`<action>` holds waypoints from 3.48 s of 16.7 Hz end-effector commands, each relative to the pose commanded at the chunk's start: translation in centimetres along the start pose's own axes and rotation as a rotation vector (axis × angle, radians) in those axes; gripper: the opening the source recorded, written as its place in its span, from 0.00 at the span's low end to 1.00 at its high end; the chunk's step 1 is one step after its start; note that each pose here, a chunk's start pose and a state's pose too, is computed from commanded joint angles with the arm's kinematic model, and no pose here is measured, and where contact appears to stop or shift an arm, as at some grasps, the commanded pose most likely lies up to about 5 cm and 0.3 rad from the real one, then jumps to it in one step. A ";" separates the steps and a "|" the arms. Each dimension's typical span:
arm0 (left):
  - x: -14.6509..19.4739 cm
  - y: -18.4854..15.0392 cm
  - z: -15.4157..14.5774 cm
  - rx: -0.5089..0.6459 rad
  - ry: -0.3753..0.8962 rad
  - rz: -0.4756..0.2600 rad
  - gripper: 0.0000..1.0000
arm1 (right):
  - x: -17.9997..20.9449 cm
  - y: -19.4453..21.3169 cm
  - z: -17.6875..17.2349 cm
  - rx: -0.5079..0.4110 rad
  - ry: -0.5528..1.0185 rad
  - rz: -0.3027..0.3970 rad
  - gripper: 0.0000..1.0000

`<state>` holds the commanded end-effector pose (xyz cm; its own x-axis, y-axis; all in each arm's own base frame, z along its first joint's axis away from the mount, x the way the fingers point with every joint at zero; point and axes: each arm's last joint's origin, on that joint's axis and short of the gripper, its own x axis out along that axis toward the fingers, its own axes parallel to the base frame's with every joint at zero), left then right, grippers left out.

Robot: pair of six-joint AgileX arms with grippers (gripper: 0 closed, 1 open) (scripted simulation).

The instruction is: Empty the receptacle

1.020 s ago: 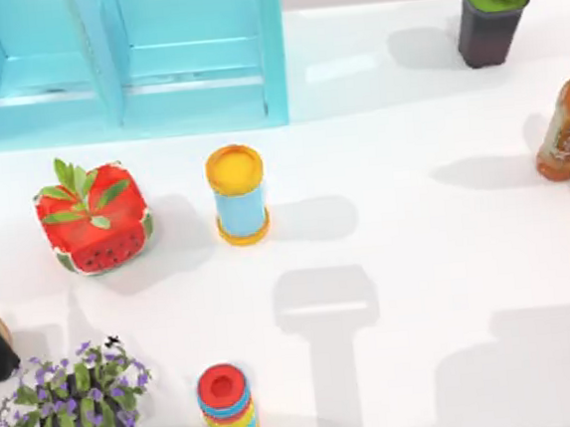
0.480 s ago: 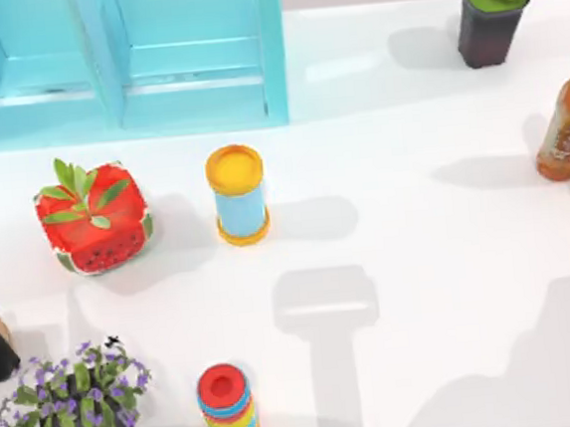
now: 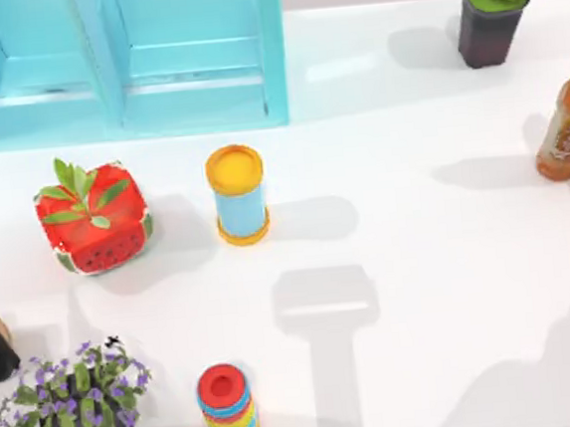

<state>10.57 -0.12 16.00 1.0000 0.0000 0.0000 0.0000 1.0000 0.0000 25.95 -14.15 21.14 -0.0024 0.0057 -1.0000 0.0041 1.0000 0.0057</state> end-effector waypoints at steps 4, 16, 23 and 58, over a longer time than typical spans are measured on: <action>0.0 0.0 0.0 0.000 0.000 0.000 1.00 | 4.6 -0.1 0.1 0.000 -0.017 -0.009 1.00; 0.0 0.0 0.0 0.000 0.000 0.000 1.00 | 6.9 0.0 -0.2 0.000 -0.004 -0.002 0.62; 0.0 0.0 0.0 0.000 0.000 0.000 1.00 | 6.9 0.0 -0.2 0.000 -0.004 -0.002 0.10; 0.0 0.0 0.0 0.000 0.000 0.000 1.00 | -4.2 5.7 2.9 0.009 0.022 0.006 0.00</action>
<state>10.57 -0.12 16.00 1.0000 0.0000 0.0000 0.0000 1.0000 0.0000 28.90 -8.47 25.34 -0.0243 0.0117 -0.9996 0.0134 0.9998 0.0114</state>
